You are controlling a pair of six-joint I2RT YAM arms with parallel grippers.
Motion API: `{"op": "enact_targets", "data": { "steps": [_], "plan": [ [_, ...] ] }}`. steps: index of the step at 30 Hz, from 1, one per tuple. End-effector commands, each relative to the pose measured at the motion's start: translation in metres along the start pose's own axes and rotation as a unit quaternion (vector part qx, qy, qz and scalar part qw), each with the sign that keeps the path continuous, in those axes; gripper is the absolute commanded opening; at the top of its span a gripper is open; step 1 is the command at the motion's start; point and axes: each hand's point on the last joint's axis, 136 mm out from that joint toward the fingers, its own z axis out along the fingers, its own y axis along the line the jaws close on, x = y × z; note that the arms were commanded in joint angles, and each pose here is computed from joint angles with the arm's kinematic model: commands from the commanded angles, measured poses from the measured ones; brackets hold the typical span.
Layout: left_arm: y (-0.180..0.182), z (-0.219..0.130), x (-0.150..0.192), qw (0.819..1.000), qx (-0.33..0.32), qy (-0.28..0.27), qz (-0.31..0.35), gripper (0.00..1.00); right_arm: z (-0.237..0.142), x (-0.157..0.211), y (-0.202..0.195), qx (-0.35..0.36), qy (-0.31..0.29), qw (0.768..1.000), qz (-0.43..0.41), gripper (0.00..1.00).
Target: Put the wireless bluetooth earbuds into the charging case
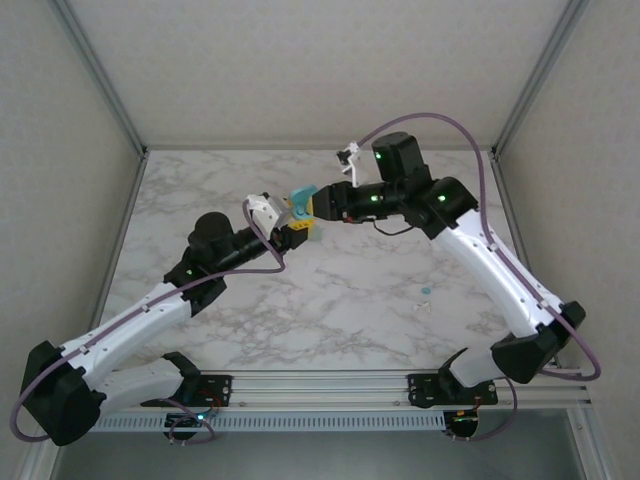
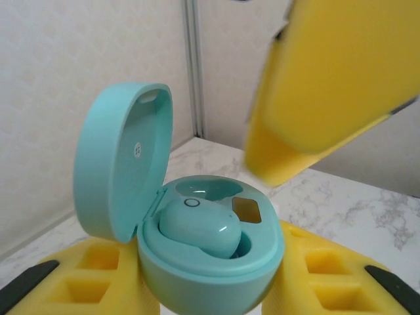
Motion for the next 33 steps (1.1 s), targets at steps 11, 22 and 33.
{"op": "enact_targets", "data": {
  "steps": [11,22,33],
  "plan": [
    [0.001,-0.014,-0.02,0.999,-0.017,-0.034,0.0,0.2,-0.127,0.065,-0.262,0.39,-0.14,0.883,0.221,0.43],
    [-0.001,-0.018,-0.018,0.999,-0.014,-0.029,-0.003,0.2,-0.09,0.192,-0.369,0.446,0.007,0.807,0.387,0.46],
    [-0.001,-0.014,-0.019,1.0,-0.011,-0.028,-0.007,0.21,-0.067,0.199,-0.383,0.418,0.042,0.816,0.398,0.47]
  ]
}}
